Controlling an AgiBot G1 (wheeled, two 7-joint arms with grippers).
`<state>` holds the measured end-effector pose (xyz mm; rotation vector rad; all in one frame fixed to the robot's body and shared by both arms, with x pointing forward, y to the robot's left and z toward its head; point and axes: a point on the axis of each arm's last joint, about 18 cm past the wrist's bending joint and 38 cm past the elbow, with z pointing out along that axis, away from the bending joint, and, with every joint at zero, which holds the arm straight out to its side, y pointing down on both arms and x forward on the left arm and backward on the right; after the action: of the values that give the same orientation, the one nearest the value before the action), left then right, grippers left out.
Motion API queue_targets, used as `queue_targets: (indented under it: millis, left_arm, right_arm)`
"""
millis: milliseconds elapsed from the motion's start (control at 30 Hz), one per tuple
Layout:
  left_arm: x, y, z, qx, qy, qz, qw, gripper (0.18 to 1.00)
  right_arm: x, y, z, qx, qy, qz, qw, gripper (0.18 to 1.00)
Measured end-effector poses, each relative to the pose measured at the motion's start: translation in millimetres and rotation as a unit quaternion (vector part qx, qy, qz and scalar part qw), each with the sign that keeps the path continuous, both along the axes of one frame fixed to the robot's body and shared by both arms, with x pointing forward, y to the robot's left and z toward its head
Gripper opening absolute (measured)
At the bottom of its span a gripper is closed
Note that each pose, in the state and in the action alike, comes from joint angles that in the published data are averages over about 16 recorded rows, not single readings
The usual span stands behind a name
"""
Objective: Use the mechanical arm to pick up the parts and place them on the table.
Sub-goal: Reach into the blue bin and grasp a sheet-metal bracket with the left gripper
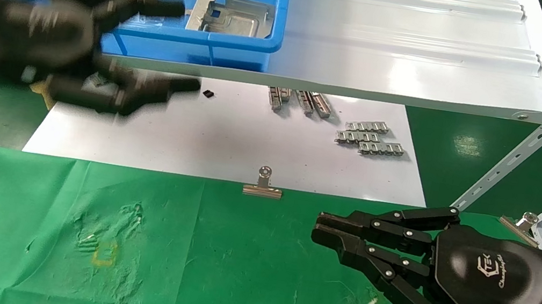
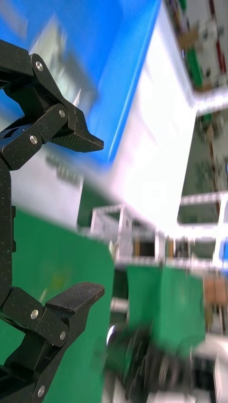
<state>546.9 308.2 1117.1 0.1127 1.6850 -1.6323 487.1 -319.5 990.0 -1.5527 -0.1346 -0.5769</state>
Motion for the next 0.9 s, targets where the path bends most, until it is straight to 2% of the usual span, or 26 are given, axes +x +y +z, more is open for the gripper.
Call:
queue_targets:
  millis: [200,400,667,800,900]
  left_arm:
    - [48,7,61,-0.031,-0.004,0.086,0.9958,1.001]
    - [89,19,97,-0.06,0.01,0.182,0.9814,1.001]
    - [126,43,110,-0.092,0.032,0.299,0.9494,0.999]
    - [135,53,109,-0.103,0.041,0.335,0.9357,0.99]
    - [139,59,107,-0.107,0.046,0.351,0.9291,0.981]
  right_arm:
    - [0,0,0,0.0,0.0,0.0,1.0,0.237]
    - [0,0,0,0.0,0.0,0.0,1.0,0.204]
    - [0,0,0,0.0,0.0,0.0,1.0,0.193]
    - [0,0,0,0.0,0.0,0.0,1.0,0.202]
    - [0,0,0,0.0,0.0,0.0,1.0,0.217]
